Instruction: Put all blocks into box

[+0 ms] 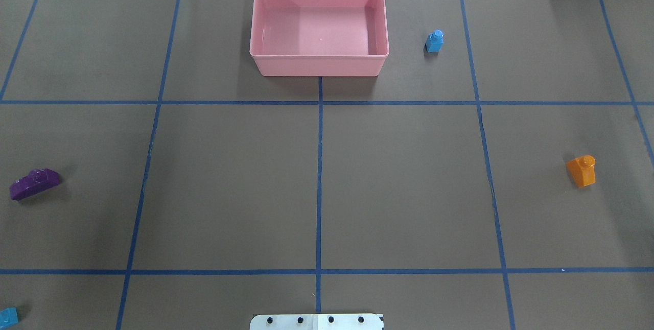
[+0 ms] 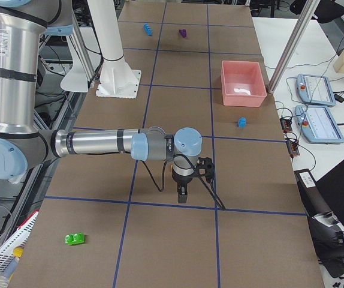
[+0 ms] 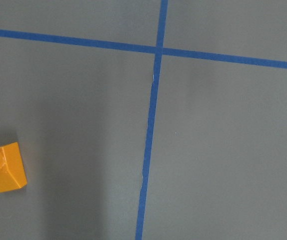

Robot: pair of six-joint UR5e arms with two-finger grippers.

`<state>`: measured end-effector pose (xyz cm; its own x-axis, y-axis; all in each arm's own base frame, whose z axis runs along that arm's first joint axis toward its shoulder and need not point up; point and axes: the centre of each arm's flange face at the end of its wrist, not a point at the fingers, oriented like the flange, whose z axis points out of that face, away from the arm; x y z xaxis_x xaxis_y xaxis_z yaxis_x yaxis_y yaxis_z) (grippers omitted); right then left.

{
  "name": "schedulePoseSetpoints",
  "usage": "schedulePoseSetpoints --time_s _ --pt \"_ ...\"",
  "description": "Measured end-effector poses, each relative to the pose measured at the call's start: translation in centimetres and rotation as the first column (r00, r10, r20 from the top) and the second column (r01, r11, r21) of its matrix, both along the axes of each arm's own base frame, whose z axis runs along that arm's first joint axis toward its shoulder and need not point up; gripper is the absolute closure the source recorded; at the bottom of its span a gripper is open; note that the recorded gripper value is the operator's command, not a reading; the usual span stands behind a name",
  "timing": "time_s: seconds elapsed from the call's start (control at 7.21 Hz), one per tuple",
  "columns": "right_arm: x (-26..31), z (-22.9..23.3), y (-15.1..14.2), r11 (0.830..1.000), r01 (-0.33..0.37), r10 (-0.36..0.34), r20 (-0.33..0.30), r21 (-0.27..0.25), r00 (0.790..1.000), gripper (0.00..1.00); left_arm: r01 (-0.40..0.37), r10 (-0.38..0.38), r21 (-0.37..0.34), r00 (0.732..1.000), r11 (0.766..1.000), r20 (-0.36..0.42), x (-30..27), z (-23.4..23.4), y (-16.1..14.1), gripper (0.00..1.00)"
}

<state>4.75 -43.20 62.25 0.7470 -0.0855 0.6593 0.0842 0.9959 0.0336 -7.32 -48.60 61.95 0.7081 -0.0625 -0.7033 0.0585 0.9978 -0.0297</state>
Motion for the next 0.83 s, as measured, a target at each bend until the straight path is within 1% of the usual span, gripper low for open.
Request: schedulePoseSetpoints --time_s 0.28,0.56,0.83 --pt "0.0 -0.2 0.0 1.0 -0.001 0.001 0.002 0.003 1.0 0.0 -0.013 0.013 0.007 1.0 1.0 -0.014 0.6 0.6 0.5 0.0" --pt "0.0 -0.6 -0.1 1.0 -0.001 0.001 0.005 0.011 1.0 0.0 -0.057 0.06 0.052 0.997 0.997 -0.048 3.1 0.6 0.4 0.0" --pt "-0.1 -1.3 -0.2 1.0 0.004 -0.004 0.011 0.03 1.0 0.0 -0.117 0.126 0.096 0.988 0.988 -0.089 6.4 -0.1 0.3 0.0"
